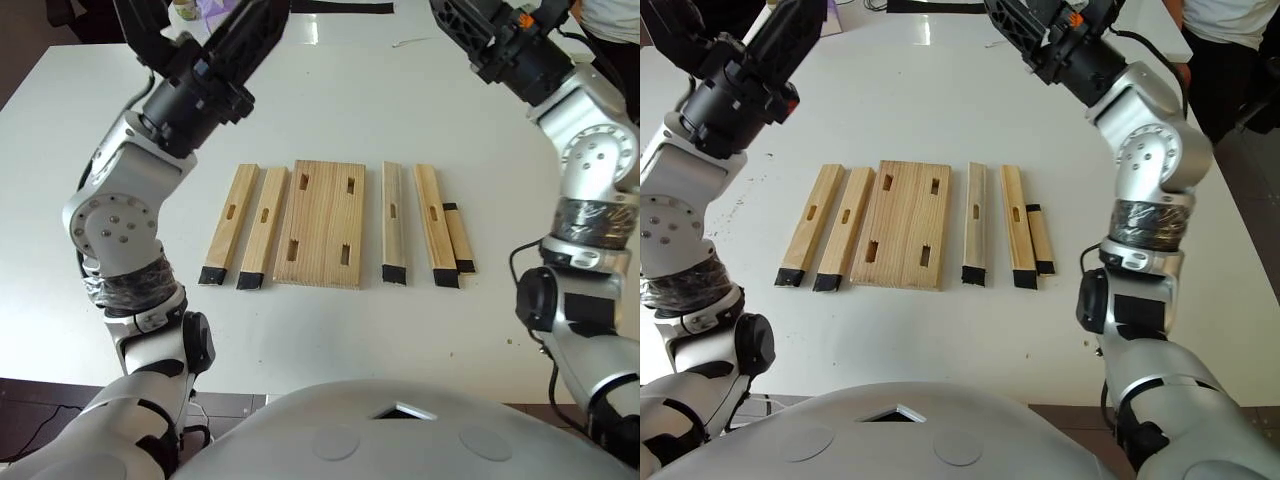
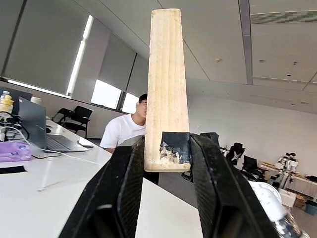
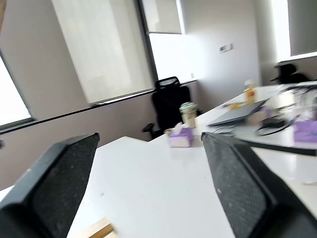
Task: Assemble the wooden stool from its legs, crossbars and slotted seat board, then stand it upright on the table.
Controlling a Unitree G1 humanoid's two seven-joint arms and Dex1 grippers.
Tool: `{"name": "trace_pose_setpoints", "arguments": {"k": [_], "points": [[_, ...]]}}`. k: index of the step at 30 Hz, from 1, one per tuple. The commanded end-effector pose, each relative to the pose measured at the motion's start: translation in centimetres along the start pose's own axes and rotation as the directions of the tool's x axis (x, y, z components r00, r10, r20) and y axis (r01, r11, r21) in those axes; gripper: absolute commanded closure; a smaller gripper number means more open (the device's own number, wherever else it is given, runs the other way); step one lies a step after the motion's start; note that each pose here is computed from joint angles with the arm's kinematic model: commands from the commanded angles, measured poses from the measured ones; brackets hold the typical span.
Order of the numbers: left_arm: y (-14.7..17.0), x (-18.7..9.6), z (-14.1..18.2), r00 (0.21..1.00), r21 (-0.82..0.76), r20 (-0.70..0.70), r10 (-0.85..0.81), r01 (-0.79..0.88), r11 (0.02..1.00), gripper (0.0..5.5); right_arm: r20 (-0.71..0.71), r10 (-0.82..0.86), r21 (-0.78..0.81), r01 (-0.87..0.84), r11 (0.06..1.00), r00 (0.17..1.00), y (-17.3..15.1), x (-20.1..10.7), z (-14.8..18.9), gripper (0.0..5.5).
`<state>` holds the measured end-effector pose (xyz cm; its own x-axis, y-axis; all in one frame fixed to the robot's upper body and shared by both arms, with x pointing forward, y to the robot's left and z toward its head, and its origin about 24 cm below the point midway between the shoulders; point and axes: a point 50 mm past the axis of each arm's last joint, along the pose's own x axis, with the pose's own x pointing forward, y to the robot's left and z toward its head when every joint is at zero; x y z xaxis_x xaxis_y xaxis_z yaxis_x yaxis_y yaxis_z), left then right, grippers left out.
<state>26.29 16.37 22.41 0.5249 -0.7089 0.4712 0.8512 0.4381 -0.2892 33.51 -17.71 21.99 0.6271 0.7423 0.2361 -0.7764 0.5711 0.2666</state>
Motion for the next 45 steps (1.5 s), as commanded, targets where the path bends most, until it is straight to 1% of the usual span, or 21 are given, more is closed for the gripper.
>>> {"name": "trace_pose_setpoints", "arguments": {"k": [1, 4, 7, 14, 20, 25, 27, 36, 45], "points": [[-1.3, 0.1, -1.6, 0.996, -0.041, -0.032, -0.082, 0.081, 0.996, 4.18, 0.041, 0.271, 0.135, -0.274, 0.952, 0.962, 2.5, 0.5, 2.8, 1.7], [-2.2, 0.2, -2.1, 0.986, -0.067, -0.054, -0.159, 0.155, 0.986, 4.18, 0.017, 0.427, 0.155, -0.424, 0.892, 0.904, 4.7, 0.8, 3.7, 1.7], [-2.4, 0.3, -2.3, 0.974, -0.069, -0.091, -0.209, 0.203, 0.977, 4.18, -0.012, 0.5, 0.163, -0.492, 0.855, 0.866, 5.8, 1.4, 4.8, 1.7], [-2.7, -0.3, -2.4, 0.958, -0.051, -0.135, -0.251, 0.247, 0.968, 4.18, -0.076, 0.575, 0.218, -0.549, 0.807, 0.815, 6.7, 1.8, 5.4, 1.7], [-2.8, -0.8, -3.3, 0.938, -0.067, -0.199, -0.284, 0.276, 0.959, 4.18, -0.1, 0.591, 0.243, -0.556, 0.795, 0.801, 6.8, 1.0, 5.2, 1.7], [-2.7, -1.1, -3.7, 0.93, -0.073, -0.224, -0.29, 0.281, 0.957, 4.18, -0.14, 0.597, 0.245, -0.557, 0.794, 0.79, 7.0, 0.7, 4.8, 2.46], [-2.7, -1.2, -3.7, 0.929, -0.07, -0.228, -0.291, 0.282, 0.957, 4.18, -0.144, 0.596, 0.252, -0.553, 0.794, 0.79, 6.9, 0.7, 4.7, 2.86], [-3.0, -1.4, -3.8, 0.913, -0.07, -0.254, -0.319, 0.312, 0.948, 4.18, -0.185, 0.616, 0.28, -0.56, 0.78, 0.766, 7.2, 0.7, 3.5, 4.18], [-2.1, -1.7, -3.6, 0.93, -0.033, -0.266, -0.253, 0.253, 0.967, 4.18, -0.182, 0.593, 0.263, -0.542, 0.798, 0.784, 6.6, -0.3, 3.5, 4.19]]}}
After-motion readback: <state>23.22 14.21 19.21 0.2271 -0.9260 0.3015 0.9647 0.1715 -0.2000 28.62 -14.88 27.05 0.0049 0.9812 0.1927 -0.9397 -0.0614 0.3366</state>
